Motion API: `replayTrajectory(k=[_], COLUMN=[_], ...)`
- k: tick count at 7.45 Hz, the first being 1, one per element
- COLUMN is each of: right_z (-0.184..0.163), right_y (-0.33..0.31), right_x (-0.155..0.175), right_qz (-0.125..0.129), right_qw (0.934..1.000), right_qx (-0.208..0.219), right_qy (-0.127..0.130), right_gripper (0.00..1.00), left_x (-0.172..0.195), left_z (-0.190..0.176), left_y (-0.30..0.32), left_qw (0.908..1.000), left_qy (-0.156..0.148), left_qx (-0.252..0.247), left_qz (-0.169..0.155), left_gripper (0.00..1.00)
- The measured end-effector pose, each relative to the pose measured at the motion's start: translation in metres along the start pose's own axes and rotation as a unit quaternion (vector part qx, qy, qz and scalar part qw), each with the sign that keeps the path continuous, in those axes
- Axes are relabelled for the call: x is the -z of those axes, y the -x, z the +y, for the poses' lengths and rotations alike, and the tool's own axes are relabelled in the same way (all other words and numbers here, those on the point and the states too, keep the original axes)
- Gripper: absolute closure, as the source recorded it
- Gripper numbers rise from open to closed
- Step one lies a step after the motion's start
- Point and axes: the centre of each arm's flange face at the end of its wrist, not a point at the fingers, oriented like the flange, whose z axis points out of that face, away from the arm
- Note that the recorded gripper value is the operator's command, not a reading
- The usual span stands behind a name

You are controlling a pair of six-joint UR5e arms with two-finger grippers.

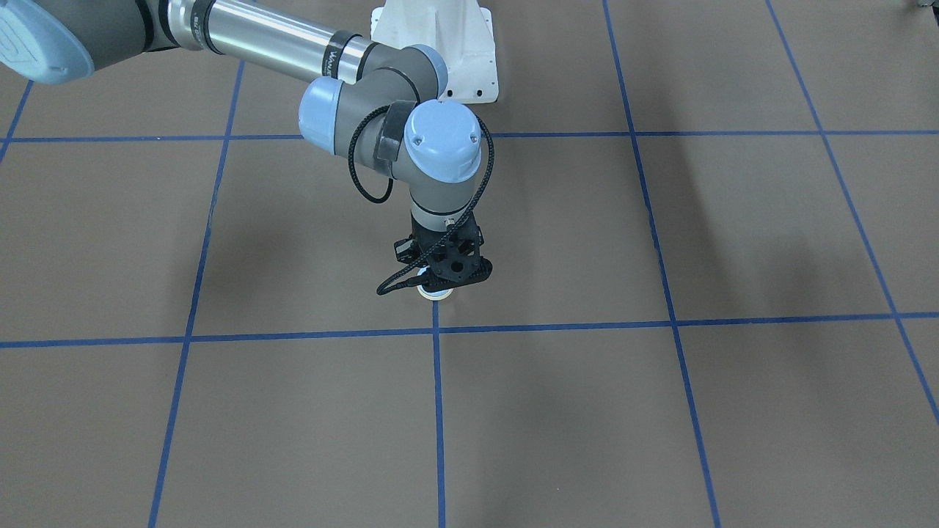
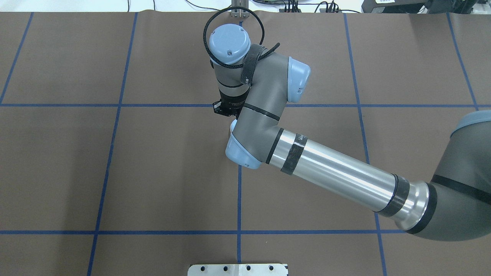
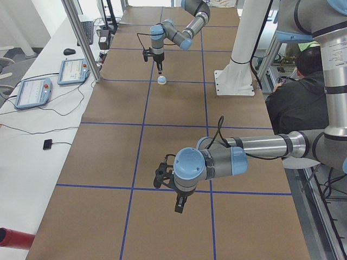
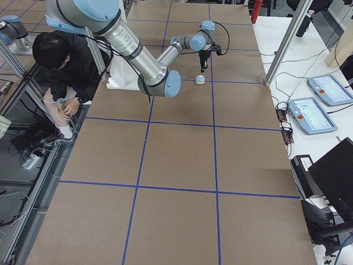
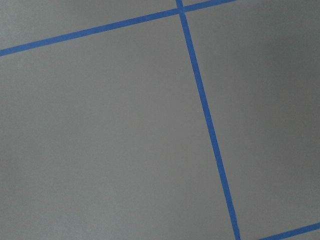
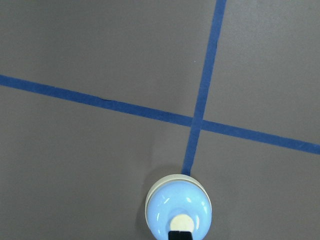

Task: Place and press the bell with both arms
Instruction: 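Press down on the bell's button with the right gripper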

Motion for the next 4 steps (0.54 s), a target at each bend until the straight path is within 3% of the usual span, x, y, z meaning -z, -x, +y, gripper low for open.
replayTrajectory(k=[4], right_z=[-0.001], right_y=[-0.005], right_x=[-0.017], right_qz=[-0.002], right_qw=[1.0000], right_qx=[0.001], right_qy=[0.001], right_gripper=[1.00], left_x=[0.000], left_z=[0.000], left_y=[0.000], left_qw=[1.0000], left_qy=[0.000], left_qx=[-0.001], left_qz=[0.000], left_gripper=[0.00])
